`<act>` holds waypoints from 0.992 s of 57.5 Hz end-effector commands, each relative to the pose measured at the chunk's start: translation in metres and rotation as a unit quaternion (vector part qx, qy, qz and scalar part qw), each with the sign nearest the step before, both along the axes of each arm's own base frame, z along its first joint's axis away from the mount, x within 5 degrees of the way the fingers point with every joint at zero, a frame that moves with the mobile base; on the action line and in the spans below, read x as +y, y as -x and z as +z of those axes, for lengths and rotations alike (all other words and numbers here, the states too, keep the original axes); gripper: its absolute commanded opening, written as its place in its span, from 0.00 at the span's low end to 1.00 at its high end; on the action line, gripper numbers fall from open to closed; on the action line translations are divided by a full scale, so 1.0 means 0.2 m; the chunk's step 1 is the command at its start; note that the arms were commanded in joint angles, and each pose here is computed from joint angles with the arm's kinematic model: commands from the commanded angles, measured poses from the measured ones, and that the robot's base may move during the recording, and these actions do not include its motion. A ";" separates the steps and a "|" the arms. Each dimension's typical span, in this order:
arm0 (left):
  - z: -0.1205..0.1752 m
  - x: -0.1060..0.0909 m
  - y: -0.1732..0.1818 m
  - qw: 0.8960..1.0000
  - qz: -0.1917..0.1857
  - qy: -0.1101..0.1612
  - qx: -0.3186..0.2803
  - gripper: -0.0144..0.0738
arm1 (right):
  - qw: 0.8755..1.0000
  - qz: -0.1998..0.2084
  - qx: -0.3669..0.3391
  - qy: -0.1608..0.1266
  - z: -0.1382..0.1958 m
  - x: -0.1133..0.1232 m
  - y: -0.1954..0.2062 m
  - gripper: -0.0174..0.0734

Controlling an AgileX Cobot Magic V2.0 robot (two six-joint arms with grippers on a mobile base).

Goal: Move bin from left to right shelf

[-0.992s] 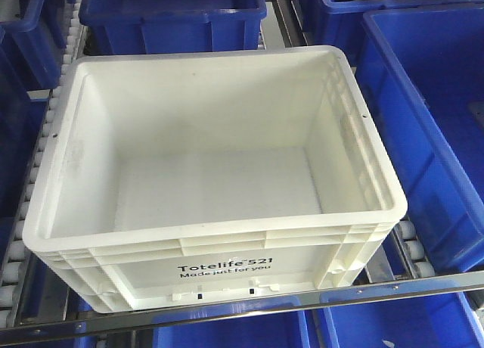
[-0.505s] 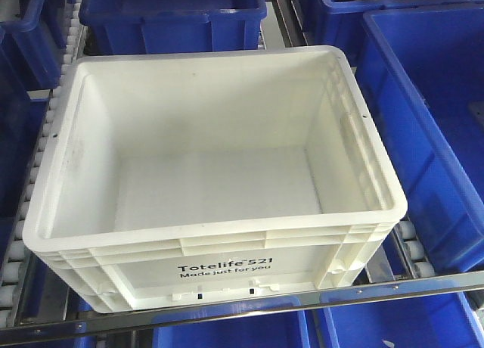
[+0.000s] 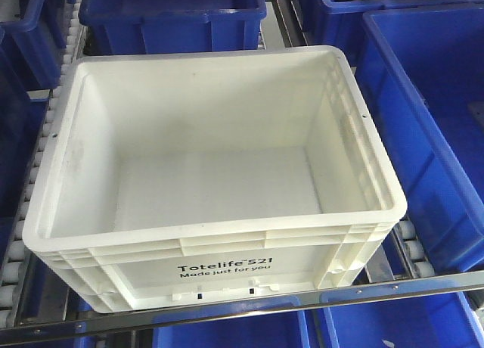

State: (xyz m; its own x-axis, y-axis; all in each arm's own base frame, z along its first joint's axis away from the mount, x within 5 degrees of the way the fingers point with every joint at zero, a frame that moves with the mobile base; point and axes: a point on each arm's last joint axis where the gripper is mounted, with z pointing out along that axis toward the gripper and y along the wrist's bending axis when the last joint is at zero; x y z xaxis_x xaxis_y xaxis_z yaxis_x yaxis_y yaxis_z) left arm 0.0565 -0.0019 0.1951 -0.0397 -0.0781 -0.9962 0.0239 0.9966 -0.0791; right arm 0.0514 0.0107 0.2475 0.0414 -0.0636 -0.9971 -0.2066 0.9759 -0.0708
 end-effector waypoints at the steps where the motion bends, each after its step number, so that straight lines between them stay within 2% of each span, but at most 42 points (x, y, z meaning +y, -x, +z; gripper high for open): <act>1: 0.01 0.00 0.00 0.999 0.001 0.006 -0.038 0.16 | 0.997 -0.021 -0.072 0.014 0.03 -0.01 -0.01 0.18; 5: 0.01 0.00 0.00 0.999 0.001 0.006 -0.038 0.16 | 0.995 -0.031 -0.094 0.011 -0.02 -0.01 -0.02 0.18; 9: 0.01 0.00 0.00 0.999 0.001 0.006 -0.038 0.16 | 0.994 -0.037 -0.106 -0.003 -0.08 -0.01 -0.02 0.18; 20: 0.01 0.00 0.00 0.999 0.001 0.006 -0.038 0.16 | 0.994 -0.037 -0.098 -0.041 -0.17 -0.02 -0.02 0.18; 30: 0.01 0.00 0.00 0.999 0.001 0.006 -0.038 0.16 | 0.996 -0.039 -0.067 -0.036 -0.20 -0.02 -0.02 0.18; 57: 0.01 0.00 0.00 0.999 0.001 0.006 -0.038 0.16 | 0.996 -0.039 -0.066 -0.037 -0.20 -0.02 -0.02 0.18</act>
State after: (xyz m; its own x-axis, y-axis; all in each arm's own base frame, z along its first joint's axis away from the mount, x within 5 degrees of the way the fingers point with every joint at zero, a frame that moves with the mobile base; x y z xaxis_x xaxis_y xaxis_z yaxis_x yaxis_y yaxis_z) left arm 0.0565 -0.0019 0.1951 -0.0397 -0.0781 -0.9962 0.0239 0.9966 -0.0791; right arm 0.0559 0.0074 0.2077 0.1106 -0.0036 -0.9939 -0.1286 0.9915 -0.0179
